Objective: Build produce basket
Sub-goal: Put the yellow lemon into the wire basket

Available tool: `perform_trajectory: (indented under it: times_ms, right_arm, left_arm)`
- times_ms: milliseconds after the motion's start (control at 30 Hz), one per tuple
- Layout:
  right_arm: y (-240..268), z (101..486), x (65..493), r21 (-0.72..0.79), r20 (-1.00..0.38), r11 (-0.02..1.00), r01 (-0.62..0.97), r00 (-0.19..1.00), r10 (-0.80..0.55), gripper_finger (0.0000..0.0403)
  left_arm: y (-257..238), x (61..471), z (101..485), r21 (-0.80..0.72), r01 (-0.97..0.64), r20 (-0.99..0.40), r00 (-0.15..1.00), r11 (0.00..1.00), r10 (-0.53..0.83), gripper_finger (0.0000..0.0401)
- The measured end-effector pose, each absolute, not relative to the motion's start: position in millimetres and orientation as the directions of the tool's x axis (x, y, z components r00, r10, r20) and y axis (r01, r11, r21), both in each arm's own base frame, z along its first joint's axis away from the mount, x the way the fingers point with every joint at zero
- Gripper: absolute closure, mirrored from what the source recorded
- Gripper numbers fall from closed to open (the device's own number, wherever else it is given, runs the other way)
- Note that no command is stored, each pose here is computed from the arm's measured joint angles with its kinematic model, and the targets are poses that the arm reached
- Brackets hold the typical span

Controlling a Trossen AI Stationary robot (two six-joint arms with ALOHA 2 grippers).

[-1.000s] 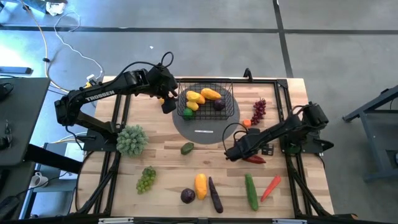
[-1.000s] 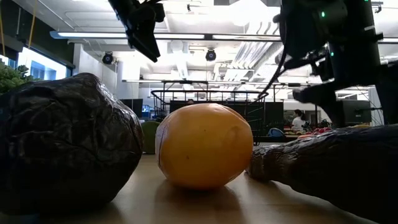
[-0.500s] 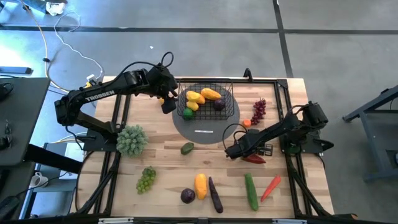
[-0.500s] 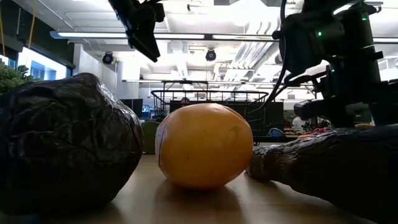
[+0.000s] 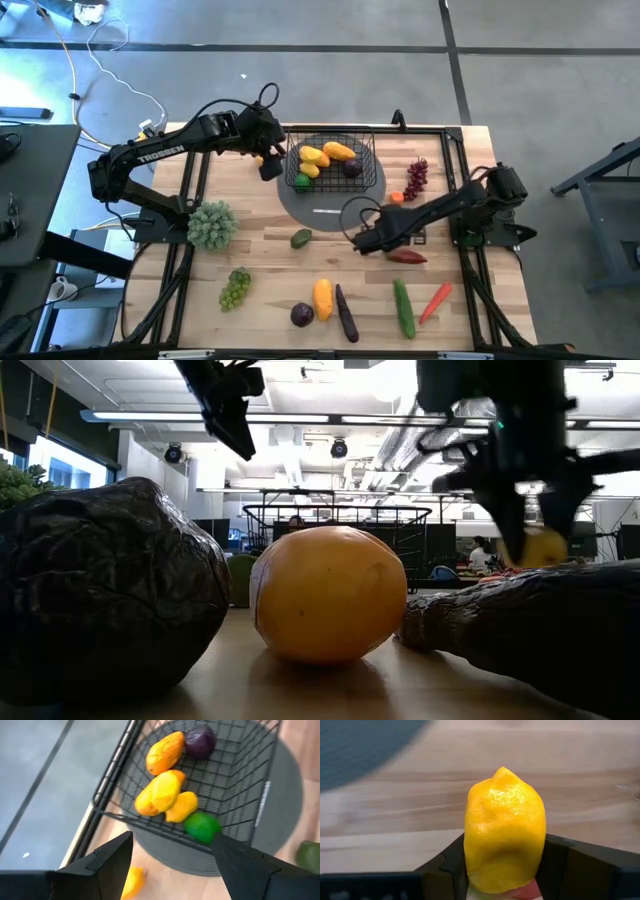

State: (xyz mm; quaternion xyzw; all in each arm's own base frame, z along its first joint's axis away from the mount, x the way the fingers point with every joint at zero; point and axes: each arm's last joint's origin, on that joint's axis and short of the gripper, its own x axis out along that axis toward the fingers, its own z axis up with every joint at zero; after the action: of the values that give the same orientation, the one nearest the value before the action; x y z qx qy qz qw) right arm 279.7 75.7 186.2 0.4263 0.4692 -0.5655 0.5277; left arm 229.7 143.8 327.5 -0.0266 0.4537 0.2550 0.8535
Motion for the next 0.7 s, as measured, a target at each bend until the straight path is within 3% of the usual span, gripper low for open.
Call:
perform_trajectory:
  times_ms: [300,700]
  right_arm:
    - [68,235,313,0.079,-0.954,0.201,0.976,0.132,-0.267,0.0263]
    - [11,281,354,0.210,-0.858,0.475,0.855,0.394,-0.329,0.0263]
  left_arm:
    - [144,227,326,0.210,-0.472,-0.800,0.420,0.856,0.427,0.0142]
    - [142,223,323,0.192,-0.485,-0.833,0.378,0.853,0.403,0.0142]
